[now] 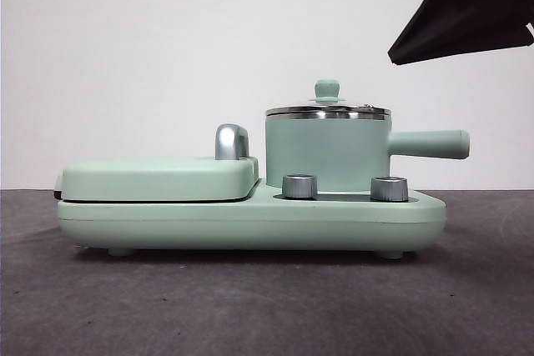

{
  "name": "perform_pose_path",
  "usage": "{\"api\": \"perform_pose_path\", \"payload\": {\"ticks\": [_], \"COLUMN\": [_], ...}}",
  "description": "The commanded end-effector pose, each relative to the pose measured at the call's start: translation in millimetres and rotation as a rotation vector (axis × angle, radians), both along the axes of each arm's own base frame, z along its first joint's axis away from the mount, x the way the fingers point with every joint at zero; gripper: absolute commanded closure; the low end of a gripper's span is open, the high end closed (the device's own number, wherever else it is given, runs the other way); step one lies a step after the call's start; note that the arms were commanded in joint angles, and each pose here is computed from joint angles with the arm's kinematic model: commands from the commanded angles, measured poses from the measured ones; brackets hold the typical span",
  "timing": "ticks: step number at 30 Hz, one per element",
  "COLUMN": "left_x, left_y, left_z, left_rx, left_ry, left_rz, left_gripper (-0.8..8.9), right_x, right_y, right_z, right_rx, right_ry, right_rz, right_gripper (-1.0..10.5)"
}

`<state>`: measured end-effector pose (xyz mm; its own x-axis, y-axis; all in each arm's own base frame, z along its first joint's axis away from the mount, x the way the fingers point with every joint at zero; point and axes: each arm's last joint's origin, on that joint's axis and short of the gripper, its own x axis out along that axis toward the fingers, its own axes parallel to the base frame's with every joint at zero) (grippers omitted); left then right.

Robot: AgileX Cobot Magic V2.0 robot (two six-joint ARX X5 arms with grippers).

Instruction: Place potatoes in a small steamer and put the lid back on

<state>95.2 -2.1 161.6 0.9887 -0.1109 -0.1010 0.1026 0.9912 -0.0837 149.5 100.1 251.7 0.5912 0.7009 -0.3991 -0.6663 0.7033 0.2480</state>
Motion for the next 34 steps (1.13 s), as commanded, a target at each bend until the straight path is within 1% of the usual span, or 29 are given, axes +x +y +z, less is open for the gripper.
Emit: {"api": "perform_pose_path", "payload": {"ticks": [1,8,9,11,14,15,18,22,25,28,31,34], "left_x": [1.1,1.1,1.1,1.1,1.1,1.1,1.1,1.1,1.1,1.2,1.2,1.2], "left_y": [0.1,0.1,0.1,0.1,0.1,0.1,0.1,0.1,0.1,0.1,0.1,0.1], "left_z": [-5.4,-5.4,-5.4,-5.4,-5.3,-5.3,-5.3,-5.2,-5.1,-5.1,-5.1,-5.0], "left_rx": [-0.004,-0.004,-0.004,-0.004,-0.004,-0.004,-0.004,-0.004,-0.004,-0.004,-0.004,-0.004], "left_ry": [0.007,0.007,0.007,0.007,0.006,0.006,0.006,0.005,0.004,0.004,0.004,0.003], "left_rz": [0.002,0.002,0.002,0.002,0.002,0.002,0.002,0.002,0.002,0.002,0.002,0.002], "left_gripper": [8.07,8.07,8.08,8.07,8.08,8.07,8.07,8.07,8.07,8.07,8.07,8.07], "right_x": [0.7,0.6,0.7,1.3,-3.8,-6.1,-15.3,-32.0,-44.7,-51.0,-52.5,-52.8], "right_y": [1.7,1.8,1.8,-0.3,-13.0,-19.2,-43.9,-73.9,-87.5,-93.0,-93.8,-94.0], "right_z": [5.6,5.6,5.7,7.9,12.2,10.5,-2.2,-25.8,-45.5,-65.5,-84.7,-91.4], "right_rx": [0.019,0.019,0.009,-0.038,-0.063,-0.073,-0.094,-0.076,-0.076,-0.069,-0.058,-0.074], "right_ry": [-0.012,-0.012,-0.025,-0.101,-0.176,-0.200,-0.252,-0.387,-0.450,-0.483,-0.486,-0.437], "right_rz": [0.004,0.004,0.010,0.005,-0.040,-0.073,-0.262,-0.511,-0.641,-0.687,-0.690,-0.687], "right_gripper": [9.3,9.3,9.3,9.3,9.3,9.3,9.3,9.3,9.3,9.3,9.3,9.3]}}
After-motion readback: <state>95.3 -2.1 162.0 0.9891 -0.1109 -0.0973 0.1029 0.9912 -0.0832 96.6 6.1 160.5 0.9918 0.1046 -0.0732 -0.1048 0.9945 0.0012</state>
